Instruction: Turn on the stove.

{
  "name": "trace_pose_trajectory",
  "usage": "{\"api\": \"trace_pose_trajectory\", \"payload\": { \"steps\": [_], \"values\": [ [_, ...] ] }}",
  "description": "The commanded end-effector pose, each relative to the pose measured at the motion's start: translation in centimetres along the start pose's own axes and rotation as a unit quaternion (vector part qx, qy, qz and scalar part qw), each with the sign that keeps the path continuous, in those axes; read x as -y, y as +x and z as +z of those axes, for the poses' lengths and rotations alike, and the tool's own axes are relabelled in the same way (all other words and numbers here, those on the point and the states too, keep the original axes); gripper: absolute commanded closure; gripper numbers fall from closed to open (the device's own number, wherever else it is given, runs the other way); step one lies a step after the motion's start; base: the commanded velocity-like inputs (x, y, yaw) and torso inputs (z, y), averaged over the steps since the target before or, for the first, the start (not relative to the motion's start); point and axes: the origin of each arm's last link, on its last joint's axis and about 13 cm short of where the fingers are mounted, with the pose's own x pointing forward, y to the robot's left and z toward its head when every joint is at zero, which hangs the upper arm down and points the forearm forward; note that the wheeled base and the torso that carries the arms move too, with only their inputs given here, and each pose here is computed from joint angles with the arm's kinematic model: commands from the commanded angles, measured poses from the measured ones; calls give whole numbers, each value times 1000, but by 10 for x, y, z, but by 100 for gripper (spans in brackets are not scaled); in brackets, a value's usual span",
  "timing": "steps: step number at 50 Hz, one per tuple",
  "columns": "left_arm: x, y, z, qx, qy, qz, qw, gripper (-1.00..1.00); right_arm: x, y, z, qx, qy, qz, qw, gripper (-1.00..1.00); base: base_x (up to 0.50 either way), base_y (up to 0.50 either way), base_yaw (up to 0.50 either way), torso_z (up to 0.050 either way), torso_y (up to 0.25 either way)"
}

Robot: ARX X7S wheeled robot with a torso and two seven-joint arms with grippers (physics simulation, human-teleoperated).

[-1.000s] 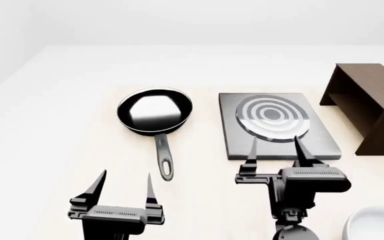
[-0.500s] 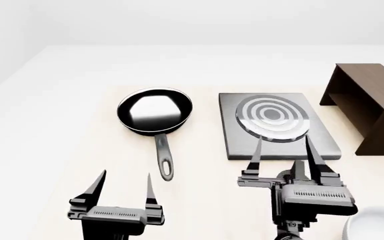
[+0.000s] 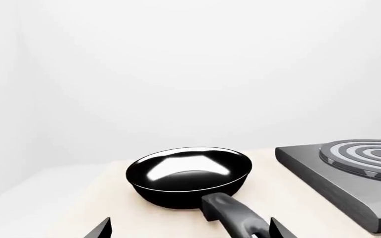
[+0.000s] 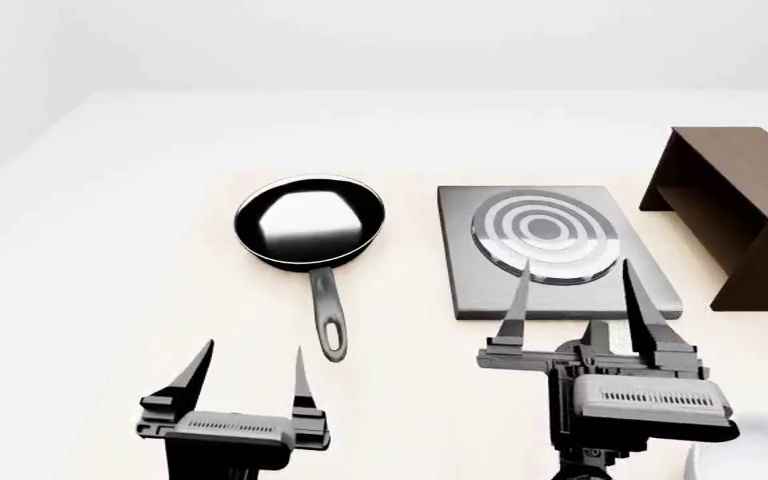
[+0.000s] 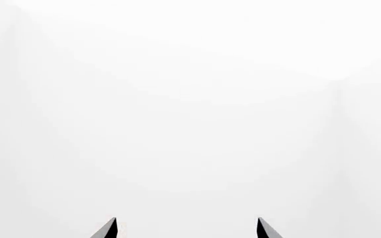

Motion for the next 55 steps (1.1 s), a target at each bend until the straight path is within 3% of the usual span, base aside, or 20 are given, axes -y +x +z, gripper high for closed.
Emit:
{"api": "trace_pose_trajectory", "payload": {
  "steps": [1,55],
  "values": [
    [0,0,1,-1,0,0,1000,-100,2,5,12,13,3,-1,1000,-100,0,0,0,0,0],
    [0,0,0,2,-2,1,1000,-100,-8,-9,14,16,3,31,999,-100,0,0,0,0,0]
  ]
}}
